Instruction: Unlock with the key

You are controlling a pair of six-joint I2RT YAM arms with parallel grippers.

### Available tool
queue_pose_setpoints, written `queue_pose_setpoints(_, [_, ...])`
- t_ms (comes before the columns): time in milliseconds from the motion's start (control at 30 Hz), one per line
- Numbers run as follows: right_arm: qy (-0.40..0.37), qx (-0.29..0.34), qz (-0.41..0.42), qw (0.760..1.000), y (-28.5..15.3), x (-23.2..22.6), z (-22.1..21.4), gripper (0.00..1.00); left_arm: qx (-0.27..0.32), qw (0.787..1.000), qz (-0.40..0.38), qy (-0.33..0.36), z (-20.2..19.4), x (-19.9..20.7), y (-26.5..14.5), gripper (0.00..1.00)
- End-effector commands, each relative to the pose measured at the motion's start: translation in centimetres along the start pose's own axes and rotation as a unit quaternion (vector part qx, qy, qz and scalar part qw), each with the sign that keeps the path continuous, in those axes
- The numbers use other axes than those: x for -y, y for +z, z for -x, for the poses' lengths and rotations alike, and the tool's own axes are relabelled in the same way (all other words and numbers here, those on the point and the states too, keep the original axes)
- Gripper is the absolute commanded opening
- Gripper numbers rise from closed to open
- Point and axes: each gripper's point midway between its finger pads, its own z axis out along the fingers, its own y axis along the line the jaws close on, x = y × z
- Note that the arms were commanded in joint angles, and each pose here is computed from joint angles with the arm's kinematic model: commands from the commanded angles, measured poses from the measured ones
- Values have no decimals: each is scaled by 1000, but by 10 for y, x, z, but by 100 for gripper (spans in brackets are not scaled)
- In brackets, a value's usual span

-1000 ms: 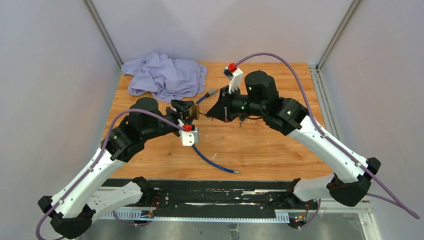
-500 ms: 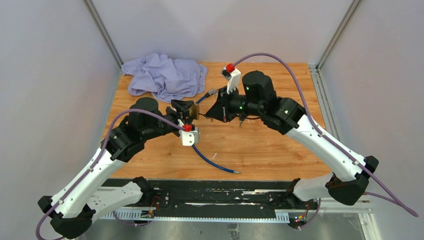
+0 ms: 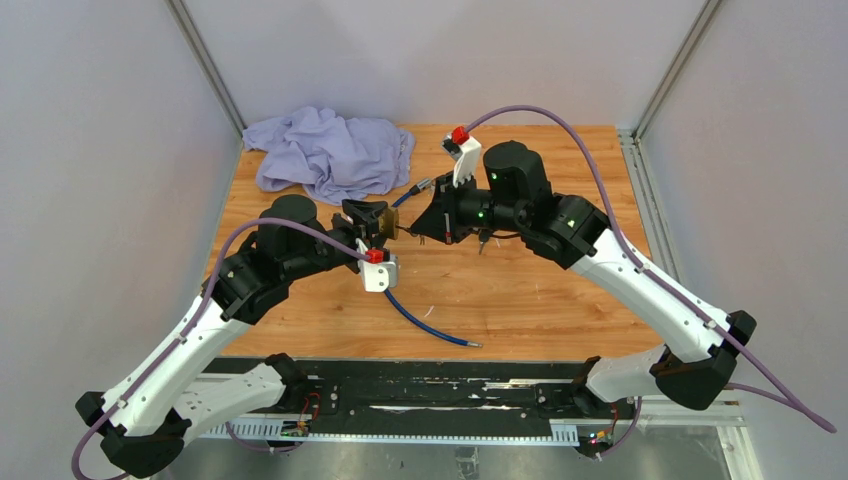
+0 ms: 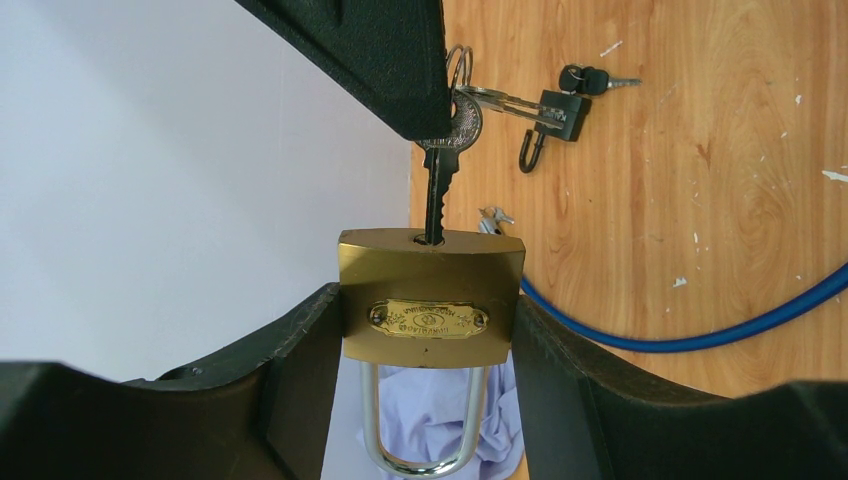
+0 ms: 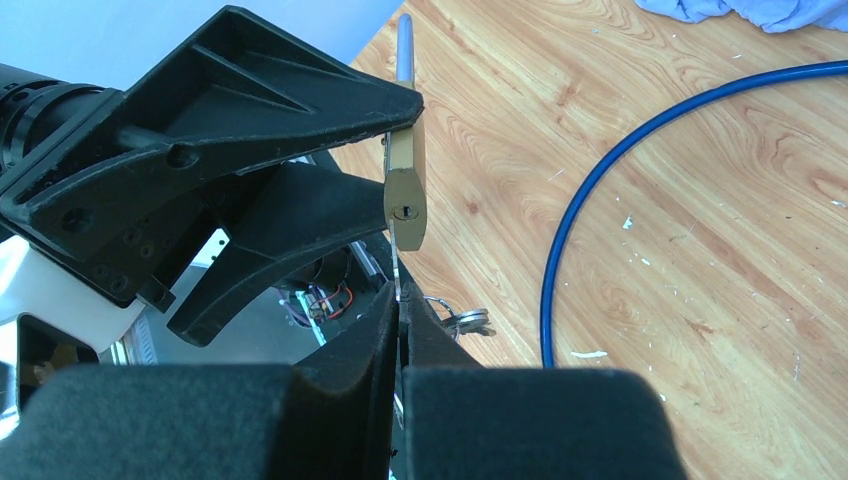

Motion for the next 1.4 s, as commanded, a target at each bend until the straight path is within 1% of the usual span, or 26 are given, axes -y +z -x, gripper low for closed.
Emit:
queue_pose_setpoints(0, [-1,17,10,1000,2,-8,9,1,21,998,47,27,14,-23,-8,0])
queue_pose_setpoints(267, [5,20,8,1000,5,-7,9,1,21,998,47,28,14,-23,-8,0])
queue_pose_setpoints(667, [2,8,2,1000,11,-3,2,1,19,998,48,29,15,-24,-9,0])
queue_pose_setpoints(967, [-11,10,-19,1000,4,5,-2,1,19,998,47,29,14,-22,-9,0])
queue_pose_setpoints(1200, [-13,10,-1,1000,4,-2,0,1,20,998,44,27,15,-21,-8,0])
queue_pose_setpoints(1367, [-28,21,2,999,-6,-4,2,1,18,998,44,27,14,-21,-9,0])
